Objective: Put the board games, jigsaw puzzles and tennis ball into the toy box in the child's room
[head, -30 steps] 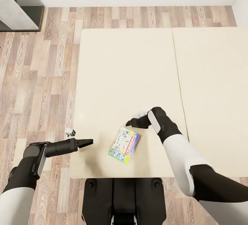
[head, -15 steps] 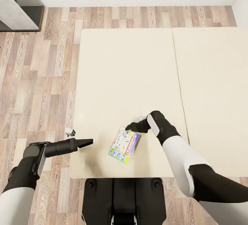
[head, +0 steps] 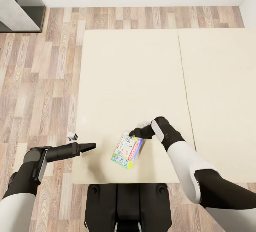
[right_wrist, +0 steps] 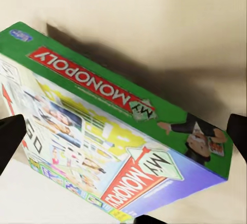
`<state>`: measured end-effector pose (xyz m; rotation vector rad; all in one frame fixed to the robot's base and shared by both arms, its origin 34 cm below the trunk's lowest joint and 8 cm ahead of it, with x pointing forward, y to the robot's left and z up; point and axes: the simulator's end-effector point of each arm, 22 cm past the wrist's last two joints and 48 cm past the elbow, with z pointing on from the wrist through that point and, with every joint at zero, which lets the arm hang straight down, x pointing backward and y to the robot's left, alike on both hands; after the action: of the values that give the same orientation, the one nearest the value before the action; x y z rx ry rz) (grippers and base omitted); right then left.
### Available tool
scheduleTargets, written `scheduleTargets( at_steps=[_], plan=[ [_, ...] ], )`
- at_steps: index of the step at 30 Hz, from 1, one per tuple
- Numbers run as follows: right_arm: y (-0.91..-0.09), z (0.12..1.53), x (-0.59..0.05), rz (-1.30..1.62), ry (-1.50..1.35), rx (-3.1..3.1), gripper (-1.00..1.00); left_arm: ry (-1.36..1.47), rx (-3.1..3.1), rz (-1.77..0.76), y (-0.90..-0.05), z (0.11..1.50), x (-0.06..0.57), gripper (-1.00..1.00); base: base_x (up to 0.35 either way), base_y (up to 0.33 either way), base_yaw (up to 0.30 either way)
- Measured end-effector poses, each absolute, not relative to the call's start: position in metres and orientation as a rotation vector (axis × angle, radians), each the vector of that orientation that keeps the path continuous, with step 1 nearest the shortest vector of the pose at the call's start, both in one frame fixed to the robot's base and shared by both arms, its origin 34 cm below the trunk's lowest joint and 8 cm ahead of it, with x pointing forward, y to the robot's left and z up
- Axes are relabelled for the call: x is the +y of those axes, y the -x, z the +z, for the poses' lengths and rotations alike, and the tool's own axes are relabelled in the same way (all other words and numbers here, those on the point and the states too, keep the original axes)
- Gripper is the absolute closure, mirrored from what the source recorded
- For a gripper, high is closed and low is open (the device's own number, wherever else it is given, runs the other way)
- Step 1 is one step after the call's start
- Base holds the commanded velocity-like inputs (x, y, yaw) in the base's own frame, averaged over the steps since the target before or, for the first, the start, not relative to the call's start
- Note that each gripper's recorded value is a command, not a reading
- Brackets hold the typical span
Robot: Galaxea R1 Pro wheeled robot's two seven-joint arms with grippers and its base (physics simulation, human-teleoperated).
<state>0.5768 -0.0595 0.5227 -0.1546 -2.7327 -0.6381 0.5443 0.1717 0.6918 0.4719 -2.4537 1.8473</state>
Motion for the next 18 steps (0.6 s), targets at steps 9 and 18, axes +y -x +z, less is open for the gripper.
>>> scheduleTargets(
  at_steps=[9,18],
  plan=[
    [-0.565,0.522,-0.041,-0.730,0.291,-2.671,-1.00,-0.473,-2.453,1.847,-0.544,0.692,0.172,-1.00,0.000,0.000,0.000],
    [-0.562,0.522,-0.040,-0.738,0.298,-2.664,-1.00,-0.473,-2.453,1.847,-0.544,0.692,0.172,-1.00,0.000,0.000,0.000]
  ],
)
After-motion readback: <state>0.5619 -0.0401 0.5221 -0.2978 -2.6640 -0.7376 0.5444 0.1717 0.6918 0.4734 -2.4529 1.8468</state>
